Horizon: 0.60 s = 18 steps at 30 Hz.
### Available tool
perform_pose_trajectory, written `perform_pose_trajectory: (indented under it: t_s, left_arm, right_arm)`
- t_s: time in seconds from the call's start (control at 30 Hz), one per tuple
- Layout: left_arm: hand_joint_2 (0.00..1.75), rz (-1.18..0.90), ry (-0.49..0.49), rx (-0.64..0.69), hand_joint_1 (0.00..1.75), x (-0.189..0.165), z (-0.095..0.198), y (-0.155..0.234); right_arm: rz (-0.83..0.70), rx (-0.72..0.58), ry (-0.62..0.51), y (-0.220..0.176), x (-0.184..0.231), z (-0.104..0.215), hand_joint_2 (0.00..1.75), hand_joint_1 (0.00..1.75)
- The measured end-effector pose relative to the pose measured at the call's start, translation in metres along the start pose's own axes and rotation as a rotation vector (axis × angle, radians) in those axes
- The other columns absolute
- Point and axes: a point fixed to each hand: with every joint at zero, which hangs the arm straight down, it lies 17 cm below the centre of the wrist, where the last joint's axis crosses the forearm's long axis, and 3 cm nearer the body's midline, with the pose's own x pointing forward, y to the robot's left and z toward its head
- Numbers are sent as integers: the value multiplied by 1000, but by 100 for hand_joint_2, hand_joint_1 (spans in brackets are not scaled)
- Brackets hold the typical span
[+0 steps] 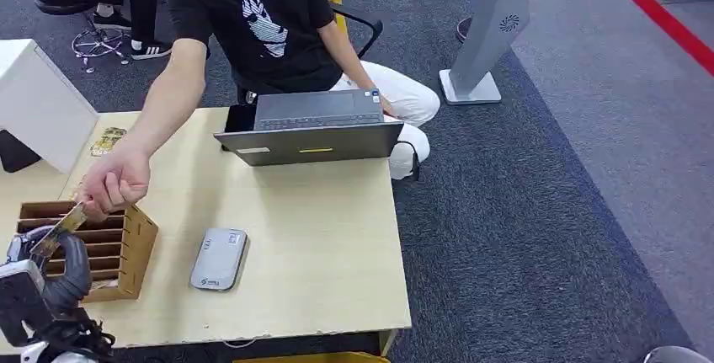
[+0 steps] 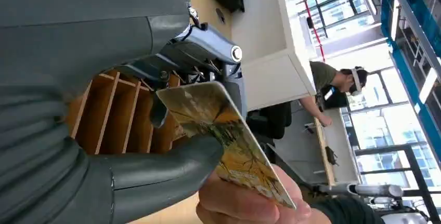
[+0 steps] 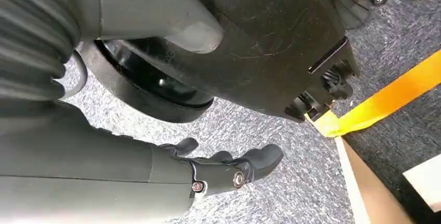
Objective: Pass the card to the sensor for recognition and then transmit it.
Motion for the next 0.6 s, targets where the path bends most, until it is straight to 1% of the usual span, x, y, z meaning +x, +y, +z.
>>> perform_pose_trajectory:
  t_s: [0.3,0.4,0.47,0.6]
  left_arm:
    - [175,12,16,-2,175,-3,0,-1]
    - [175,24,49,-58,175,-7,3,-14]
    - [175,19,87,-122,175,-12,8,-29]
    - [175,22,192,-255,175,-26,23,-61]
  right_arm:
    - [-8,0,3,0,1,0,175,0]
    - [-8,-4,3,-1,1,0,175,0]
    - [-9,-5,4,-1,1,0,175,0]
    - [-14,-6,8,-2,0,0,175,0]
